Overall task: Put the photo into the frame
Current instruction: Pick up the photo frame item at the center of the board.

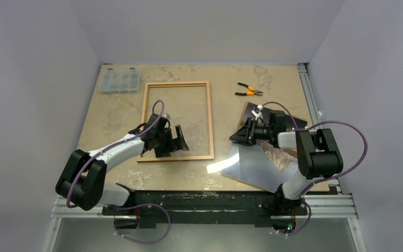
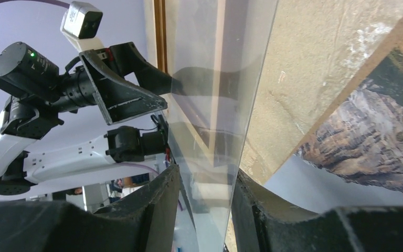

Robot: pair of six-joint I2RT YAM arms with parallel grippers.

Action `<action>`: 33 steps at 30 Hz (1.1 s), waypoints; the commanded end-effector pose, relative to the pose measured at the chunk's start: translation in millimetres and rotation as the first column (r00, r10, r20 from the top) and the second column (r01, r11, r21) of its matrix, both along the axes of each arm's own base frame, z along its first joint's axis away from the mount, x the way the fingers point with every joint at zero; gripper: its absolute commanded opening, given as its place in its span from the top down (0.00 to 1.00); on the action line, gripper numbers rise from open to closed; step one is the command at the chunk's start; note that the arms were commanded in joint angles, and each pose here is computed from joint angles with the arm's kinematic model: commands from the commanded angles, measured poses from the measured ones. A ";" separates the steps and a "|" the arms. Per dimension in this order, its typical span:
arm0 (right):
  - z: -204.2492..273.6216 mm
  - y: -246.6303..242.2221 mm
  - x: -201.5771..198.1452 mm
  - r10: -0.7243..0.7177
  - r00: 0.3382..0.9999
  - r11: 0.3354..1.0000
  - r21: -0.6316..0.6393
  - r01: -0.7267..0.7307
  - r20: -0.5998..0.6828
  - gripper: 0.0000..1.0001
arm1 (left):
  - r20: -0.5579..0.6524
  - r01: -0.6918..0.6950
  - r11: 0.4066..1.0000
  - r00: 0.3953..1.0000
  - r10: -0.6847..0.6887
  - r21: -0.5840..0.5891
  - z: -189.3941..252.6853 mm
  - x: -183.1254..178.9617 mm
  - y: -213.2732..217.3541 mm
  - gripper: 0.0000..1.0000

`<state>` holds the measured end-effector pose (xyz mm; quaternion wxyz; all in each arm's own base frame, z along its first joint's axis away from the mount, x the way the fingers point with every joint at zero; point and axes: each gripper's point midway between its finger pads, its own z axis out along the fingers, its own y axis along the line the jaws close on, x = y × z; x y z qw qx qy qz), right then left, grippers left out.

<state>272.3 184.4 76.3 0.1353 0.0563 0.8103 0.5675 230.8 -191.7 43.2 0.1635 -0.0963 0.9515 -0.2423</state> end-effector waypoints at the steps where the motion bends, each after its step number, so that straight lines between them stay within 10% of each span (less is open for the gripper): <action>1: 14.4 8.3 5.6 0.008 0.999 0.999 0.034 -0.010 0.052 0.63 | 0.035 0.014 1.000 0.999 -0.013 -0.028 5.5 2.0 -2.1 0.01; 33: 30.5 25.3 -6.4 0.032 0.993 0.996 -0.083 -0.022 0.117 1.00 | 0.092 0.035 0.999 0.995 -0.033 -0.018 20.8 -4.2 4.8 0.01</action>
